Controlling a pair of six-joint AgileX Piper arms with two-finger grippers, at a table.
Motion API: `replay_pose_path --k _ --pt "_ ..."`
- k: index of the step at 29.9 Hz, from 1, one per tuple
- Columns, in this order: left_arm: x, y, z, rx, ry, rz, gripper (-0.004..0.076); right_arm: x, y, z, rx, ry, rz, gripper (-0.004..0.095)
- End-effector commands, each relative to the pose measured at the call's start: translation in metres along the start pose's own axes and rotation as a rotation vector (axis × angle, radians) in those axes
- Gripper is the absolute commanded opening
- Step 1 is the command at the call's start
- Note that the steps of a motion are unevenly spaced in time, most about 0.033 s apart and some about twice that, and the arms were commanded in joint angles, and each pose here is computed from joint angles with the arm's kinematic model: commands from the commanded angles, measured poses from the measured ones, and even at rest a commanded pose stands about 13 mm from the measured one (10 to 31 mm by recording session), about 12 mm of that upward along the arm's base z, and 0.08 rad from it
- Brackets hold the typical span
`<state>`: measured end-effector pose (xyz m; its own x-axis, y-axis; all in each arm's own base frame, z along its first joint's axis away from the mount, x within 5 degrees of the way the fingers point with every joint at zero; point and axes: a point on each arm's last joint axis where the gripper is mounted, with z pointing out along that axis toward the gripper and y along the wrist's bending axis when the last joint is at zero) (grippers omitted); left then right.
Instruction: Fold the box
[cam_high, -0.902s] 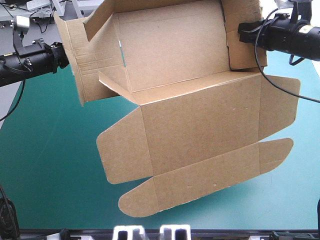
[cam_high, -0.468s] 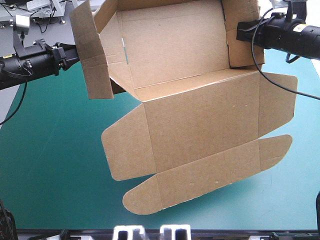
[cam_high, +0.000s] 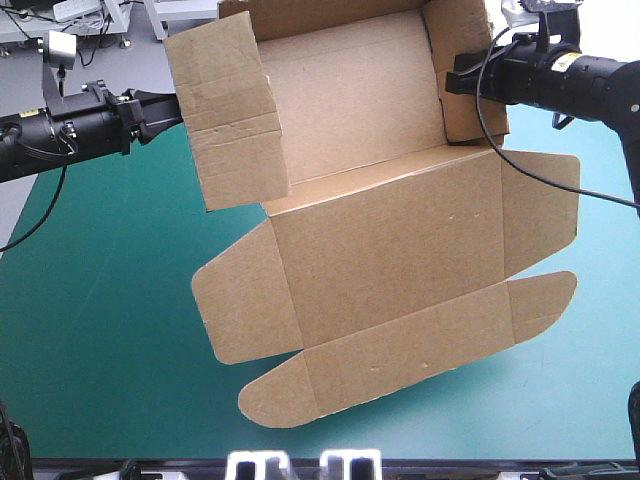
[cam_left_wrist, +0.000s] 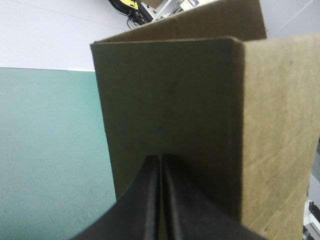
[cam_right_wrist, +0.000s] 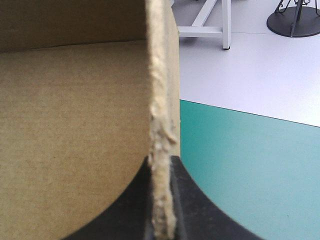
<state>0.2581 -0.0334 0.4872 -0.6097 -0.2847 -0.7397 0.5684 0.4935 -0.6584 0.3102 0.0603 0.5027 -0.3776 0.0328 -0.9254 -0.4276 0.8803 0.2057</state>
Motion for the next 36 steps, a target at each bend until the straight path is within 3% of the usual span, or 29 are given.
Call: replay_pose_path --k 1,11,19,28,36 --pt "0.0 -0.029 -0.007 0.117 -0.006 0.047 0.0045 -0.019 0.011 -0.019 -0.013 -0.134 0.016 -0.0008" --pt "0.002 -0.031 -0.003 0.13 0.006 0.058 0.0308 -0.021 0.009 -0.017 -0.004 -0.161 0.027 -0.0008" --pt "0.008 -0.04 0.007 0.177 0.045 0.064 0.032 -0.024 0.007 -0.017 0.01 -0.2 0.031 -0.0008" --pt "0.007 -0.041 0.007 0.181 0.037 0.086 0.032 -0.018 0.005 0.0 -0.009 -0.151 0.048 -0.0008" --pt "0.002 -0.03 0.008 0.061 -0.012 0.103 0.032 -0.015 0.025 0.008 -0.049 -0.143 0.006 -0.0008"
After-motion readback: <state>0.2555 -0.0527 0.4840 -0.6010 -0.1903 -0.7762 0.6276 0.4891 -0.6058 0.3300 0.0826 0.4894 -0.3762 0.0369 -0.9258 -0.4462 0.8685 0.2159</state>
